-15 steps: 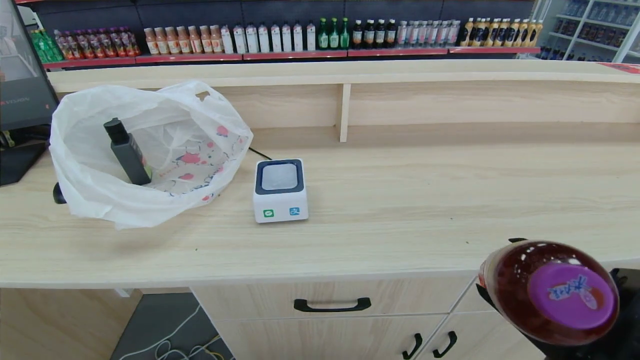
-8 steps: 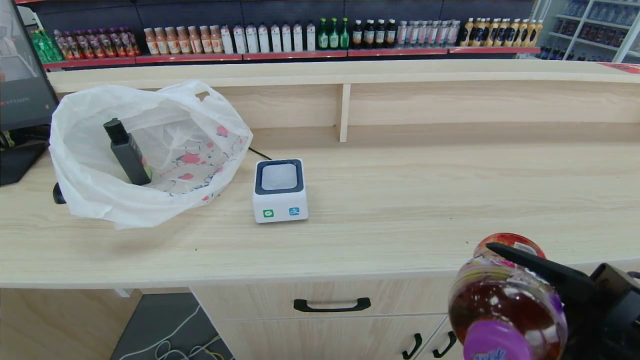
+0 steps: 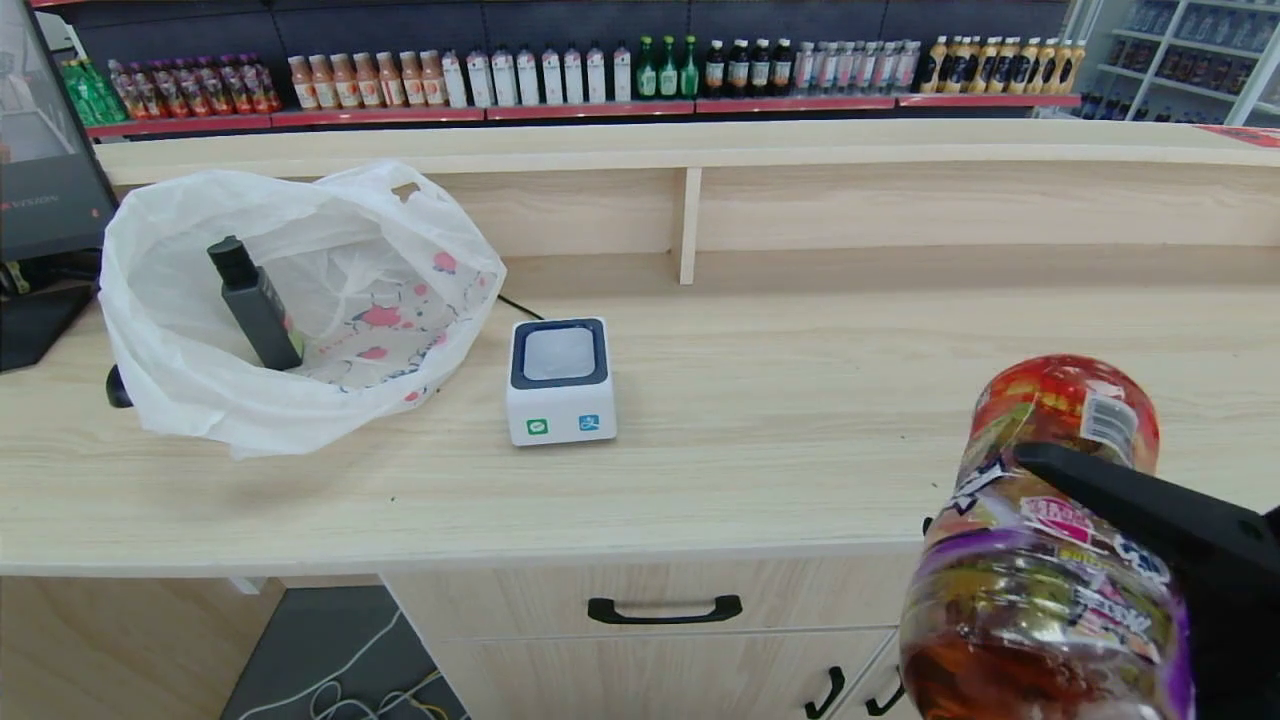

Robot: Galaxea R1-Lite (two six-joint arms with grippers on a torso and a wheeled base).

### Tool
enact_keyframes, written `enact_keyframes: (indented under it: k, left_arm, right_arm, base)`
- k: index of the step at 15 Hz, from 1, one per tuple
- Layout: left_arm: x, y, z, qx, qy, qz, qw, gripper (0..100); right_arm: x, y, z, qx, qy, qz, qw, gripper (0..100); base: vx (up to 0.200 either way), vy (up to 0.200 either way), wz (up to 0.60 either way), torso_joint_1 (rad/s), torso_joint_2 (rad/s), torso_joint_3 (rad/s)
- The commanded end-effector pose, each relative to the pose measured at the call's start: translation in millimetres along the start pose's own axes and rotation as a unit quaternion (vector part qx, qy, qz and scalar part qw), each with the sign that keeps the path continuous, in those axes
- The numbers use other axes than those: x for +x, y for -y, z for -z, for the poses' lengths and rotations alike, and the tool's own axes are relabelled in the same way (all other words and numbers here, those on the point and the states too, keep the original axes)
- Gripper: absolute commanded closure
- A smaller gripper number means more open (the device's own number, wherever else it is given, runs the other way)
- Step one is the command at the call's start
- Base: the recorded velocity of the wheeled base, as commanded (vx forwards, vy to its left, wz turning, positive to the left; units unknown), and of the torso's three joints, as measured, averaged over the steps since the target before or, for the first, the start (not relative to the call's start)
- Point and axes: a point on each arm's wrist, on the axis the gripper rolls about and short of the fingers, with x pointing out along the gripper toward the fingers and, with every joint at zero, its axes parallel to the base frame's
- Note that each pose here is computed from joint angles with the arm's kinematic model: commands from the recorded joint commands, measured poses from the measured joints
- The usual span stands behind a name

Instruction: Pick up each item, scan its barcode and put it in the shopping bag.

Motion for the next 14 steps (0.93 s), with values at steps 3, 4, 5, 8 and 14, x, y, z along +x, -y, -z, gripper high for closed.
enact_keyframes:
  k: [3,4,5,8,14]
  left_arm:
    - [0.0,0.0,0.0,0.000,0.000,0.000,1.0000,0]
    - [0.0,0.0,0.0,0.000,0.000,0.000,1.0000,0]
    - [0.0,0.0,0.0,0.000,0.000,0.000,1.0000,0]
    - [0.0,0.0,0.0,0.000,0.000,0.000,1.0000,0]
    - [0.0,0.0,0.0,0.000,0.000,0.000,1.0000,0]
  right_arm:
    - [-8.7,12.9,-8.4,-0.029,0.031,0.026,0.999,100]
    - [-6.6,9.8,-8.9,-0.033,0.045,0.019,0.998,100]
    - [-2.3,6.7,-9.4,-0.032,0.067,0.014,0.997,100]
    - [15.0,-5.2,-12.5,-0.020,0.113,-0.007,0.993,100]
    - [36.5,-1.6,-17.1,-0.003,0.153,0.012,0.988,100]
  base:
    - [0.000,0.000,0.00,0.000,0.00,0.000]
    - [0.000,0.000,0.00,0.000,0.00,0.000]
    - [0.000,0.000,0.00,0.000,0.00,0.000]
    - [0.000,0.000,0.00,0.000,0.00,0.000]
    - [0.000,0.000,0.00,0.000,0.00,0.000]
